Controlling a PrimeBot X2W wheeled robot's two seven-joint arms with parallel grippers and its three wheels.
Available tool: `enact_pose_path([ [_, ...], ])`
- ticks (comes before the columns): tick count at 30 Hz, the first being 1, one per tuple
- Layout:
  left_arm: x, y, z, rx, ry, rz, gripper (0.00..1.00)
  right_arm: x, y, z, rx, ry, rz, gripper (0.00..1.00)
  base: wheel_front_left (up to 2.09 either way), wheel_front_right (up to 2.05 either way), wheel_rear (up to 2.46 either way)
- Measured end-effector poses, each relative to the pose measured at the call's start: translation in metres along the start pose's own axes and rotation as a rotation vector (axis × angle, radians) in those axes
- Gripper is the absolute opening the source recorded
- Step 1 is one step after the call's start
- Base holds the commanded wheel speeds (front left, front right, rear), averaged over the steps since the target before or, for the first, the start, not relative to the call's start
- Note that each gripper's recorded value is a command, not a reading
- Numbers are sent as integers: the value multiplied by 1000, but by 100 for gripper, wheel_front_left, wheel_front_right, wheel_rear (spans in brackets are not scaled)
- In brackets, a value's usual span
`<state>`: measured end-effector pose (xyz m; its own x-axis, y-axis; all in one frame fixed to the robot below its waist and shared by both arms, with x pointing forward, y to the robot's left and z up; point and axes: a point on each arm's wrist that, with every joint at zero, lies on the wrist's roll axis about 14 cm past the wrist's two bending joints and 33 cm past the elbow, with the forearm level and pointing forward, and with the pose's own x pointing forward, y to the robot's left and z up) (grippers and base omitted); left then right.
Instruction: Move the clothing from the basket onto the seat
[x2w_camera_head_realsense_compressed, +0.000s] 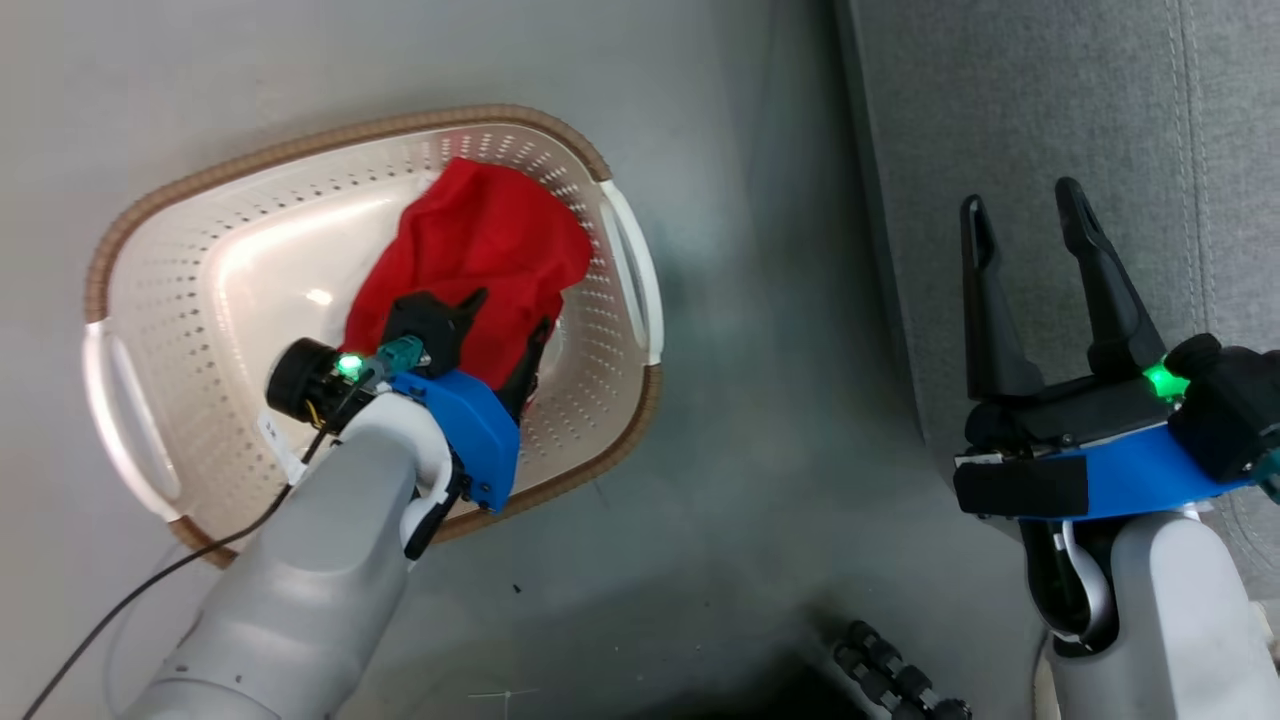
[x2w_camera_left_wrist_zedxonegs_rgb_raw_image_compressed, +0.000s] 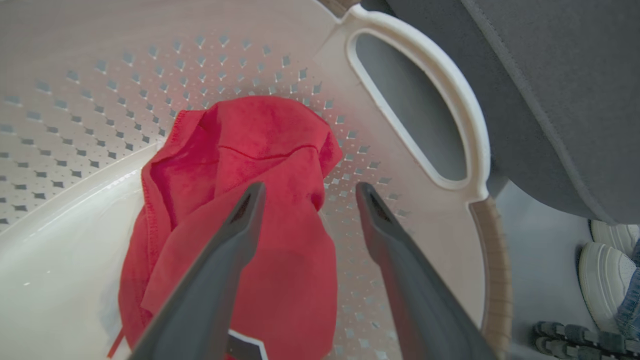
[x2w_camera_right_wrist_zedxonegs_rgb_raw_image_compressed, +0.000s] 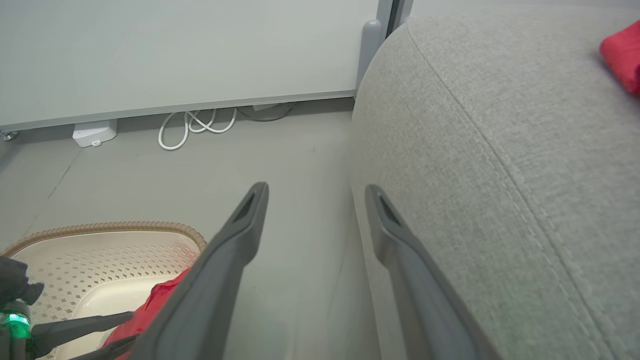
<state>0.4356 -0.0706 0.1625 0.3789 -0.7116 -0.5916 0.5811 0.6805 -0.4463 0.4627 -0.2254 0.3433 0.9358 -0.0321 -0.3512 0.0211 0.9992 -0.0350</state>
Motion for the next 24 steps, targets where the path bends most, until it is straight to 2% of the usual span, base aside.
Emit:
enact_pose_path([
  [8, 17, 11, -34, 33, 127, 15, 100, -1, -4, -14, 26, 14, -10, 100, 0, 0, 0],
  [14, 18, 25, -67, 75, 259, 71, 100, -5, -8, -22, 40, 25, -21, 100, 0, 0, 0],
  [15, 18, 27, -70, 82, 273, 74, 47, -5, -8, -23, 42, 27, -24, 100, 0, 0, 0],
  [16, 18, 28, -73, 89, 283, 77, 0, -6, -10, -24, 42, 28, -28, 100, 0, 0, 0],
  [24, 17, 32, -79, 83, 304, 87, 0, -7, -14, -30, 41, 39, -41, 100, 0, 0, 0],
])
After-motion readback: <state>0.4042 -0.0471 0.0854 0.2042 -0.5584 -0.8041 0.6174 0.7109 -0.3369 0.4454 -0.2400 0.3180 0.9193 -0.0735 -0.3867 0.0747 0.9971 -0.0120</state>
